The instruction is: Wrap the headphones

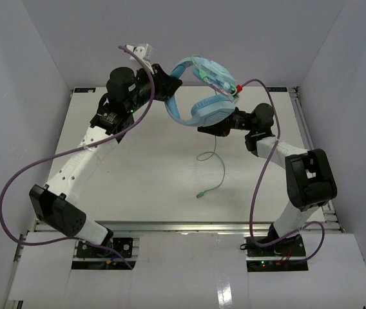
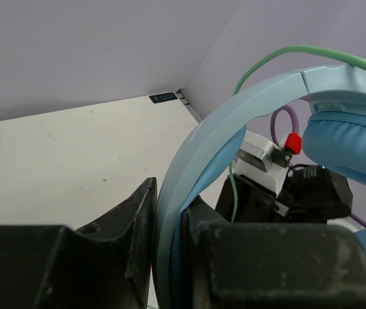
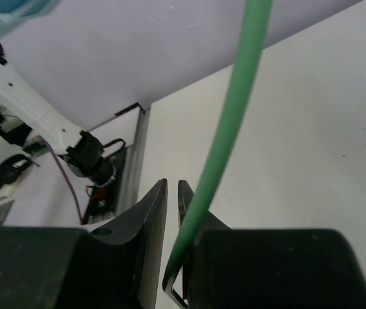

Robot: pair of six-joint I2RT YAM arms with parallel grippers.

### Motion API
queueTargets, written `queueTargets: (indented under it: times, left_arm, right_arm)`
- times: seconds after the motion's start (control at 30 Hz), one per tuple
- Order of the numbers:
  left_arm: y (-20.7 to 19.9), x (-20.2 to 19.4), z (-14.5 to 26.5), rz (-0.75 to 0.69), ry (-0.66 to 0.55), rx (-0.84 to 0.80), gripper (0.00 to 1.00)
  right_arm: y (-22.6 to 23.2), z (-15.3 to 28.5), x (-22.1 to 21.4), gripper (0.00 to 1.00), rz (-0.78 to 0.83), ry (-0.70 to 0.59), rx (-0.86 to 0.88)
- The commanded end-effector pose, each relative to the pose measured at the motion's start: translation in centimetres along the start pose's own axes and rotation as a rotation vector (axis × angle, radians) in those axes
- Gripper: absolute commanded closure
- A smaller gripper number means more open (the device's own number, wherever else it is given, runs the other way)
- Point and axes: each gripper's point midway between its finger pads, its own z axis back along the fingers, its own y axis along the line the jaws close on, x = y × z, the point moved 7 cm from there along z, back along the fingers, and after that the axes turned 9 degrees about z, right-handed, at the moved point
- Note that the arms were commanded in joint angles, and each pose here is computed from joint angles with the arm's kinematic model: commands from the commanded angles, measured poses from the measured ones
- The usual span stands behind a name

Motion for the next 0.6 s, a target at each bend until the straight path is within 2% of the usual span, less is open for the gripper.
queueTargets:
  times: [0.0, 0.3, 0.57]
  left_arm:
    - [-2.4, 4.9, -0.3, 0.057, -0.206, -0.015, 1.0]
    - [-3.1, 7.8, -1.2, 0.079, -0.308, 0.003, 1.0]
    - [-3.2, 8.9, -0.7, 0.125, -0.382, 0.034, 1.0]
  right_arm:
    - [3.4, -1.5, 1.3, 0.81, 0.052, -0.062, 0.143]
    - [8.4, -3.1, 0.1, 0.77, 0.082, -0.083, 0.231]
    - [9.7, -2.8, 1.4, 0.68, 0.148, -0.115, 0.23]
